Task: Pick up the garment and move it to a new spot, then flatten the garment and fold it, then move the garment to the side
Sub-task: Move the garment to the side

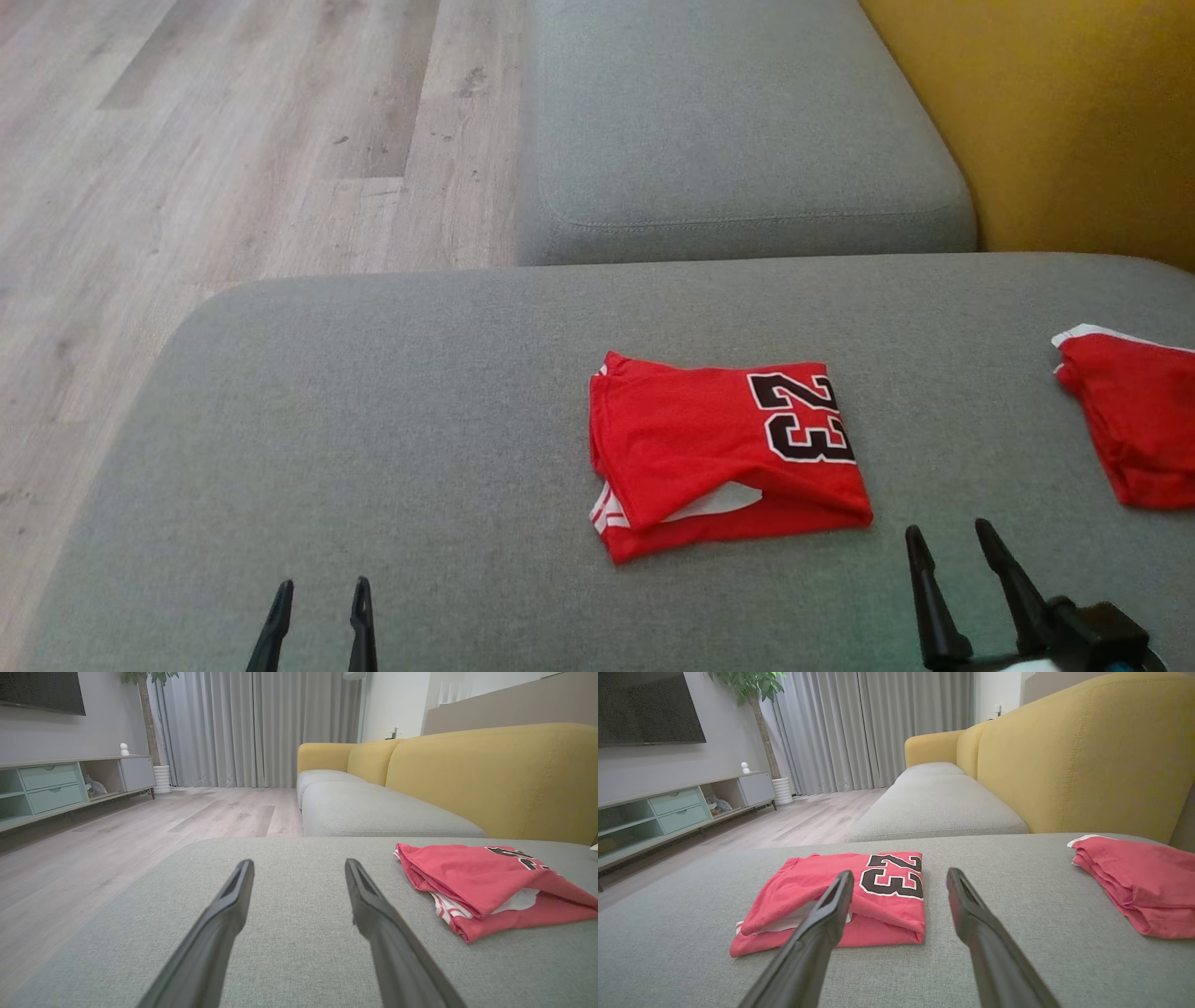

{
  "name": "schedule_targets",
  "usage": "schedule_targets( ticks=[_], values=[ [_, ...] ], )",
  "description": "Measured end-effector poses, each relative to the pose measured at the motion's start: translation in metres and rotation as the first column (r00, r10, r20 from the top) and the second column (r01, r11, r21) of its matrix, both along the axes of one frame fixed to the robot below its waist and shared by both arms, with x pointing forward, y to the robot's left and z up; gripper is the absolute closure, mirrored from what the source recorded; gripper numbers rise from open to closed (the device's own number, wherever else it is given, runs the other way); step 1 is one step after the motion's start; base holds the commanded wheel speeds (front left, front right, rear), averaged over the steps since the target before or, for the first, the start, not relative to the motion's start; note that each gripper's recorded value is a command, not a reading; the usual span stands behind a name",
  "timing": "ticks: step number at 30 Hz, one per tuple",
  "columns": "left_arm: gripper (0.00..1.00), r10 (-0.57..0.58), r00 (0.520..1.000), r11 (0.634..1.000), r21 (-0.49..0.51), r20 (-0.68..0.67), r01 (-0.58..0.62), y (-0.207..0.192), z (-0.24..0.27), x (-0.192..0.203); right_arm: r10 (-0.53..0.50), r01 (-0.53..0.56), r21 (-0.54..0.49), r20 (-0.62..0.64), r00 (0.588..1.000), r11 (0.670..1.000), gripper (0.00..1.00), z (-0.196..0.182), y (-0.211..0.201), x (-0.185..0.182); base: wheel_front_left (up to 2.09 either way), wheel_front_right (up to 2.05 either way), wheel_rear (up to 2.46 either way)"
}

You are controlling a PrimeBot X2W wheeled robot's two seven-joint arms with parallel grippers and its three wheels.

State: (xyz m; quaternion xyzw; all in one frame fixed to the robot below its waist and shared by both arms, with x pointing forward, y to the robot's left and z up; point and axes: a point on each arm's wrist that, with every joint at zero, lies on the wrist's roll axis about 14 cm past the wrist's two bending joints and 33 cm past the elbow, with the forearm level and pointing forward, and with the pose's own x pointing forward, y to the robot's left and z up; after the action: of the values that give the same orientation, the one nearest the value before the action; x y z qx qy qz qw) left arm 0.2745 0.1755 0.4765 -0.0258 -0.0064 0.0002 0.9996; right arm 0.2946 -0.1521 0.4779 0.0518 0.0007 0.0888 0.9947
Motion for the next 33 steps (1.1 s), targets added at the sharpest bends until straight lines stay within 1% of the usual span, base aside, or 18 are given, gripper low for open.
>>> schedule_targets(
  ticks=[16, 19, 22, 24, 28, 33],
  values=[
    [0.0, -0.004, 1.0, 1.0, 0.012, -0.011, 0.005, 0.0, -0.001, 0.006, 0.0, -0.001, -0.01, -0.026, 1.0, 1.0, 0.0, -0.008, 0.002, -0.002, 0.0, 0.0, 0.0],
    [0.0, -0.007, 1.0, 1.0, 0.014, -0.027, 0.008, 0.0, -0.005, 0.008, -0.024, 0.025, 0.019, -0.07, 0.997, 1.0, 0.0, -0.02, -0.003, -0.002, 0.0, 0.0, 0.0],
    [0.0, -0.01, 0.999, 1.0, 0.014, -0.037, 0.01, -0.001, -0.006, 0.014, -0.033, 0.035, 0.018, -0.117, 0.993, 0.999, 0.0, -0.032, -0.006, 0.003, 0.0, 0.0, 0.0],
    [0.0, -0.019, 0.999, 1.0, 0.012, -0.032, 0.019, -0.002, -0.003, 0.021, -0.033, 0.036, 0.018, -0.123, 0.992, 0.999, 0.0, -0.033, -0.008, 0.013, 0.0, 0.0, 0.0],
    [0.0, -0.017, 0.999, 1.0, 0.016, -0.03, 0.018, -0.001, -0.001, 0.036, -0.028, 0.028, 0.003, -0.114, 0.993, 1.0, 0.0, -0.028, -0.012, 0.048, 0.0, 0.0, 0.0],
    [0.0, -0.032, 0.999, 0.999, 0.034, -0.036, 0.033, -0.003, -0.002, 0.057, -0.015, 0.021, 0.033, -0.17, 0.985, 0.999, 0.0, -0.033, -0.015, 0.095, 0.0, 0.0, 0.0]
  ],
)
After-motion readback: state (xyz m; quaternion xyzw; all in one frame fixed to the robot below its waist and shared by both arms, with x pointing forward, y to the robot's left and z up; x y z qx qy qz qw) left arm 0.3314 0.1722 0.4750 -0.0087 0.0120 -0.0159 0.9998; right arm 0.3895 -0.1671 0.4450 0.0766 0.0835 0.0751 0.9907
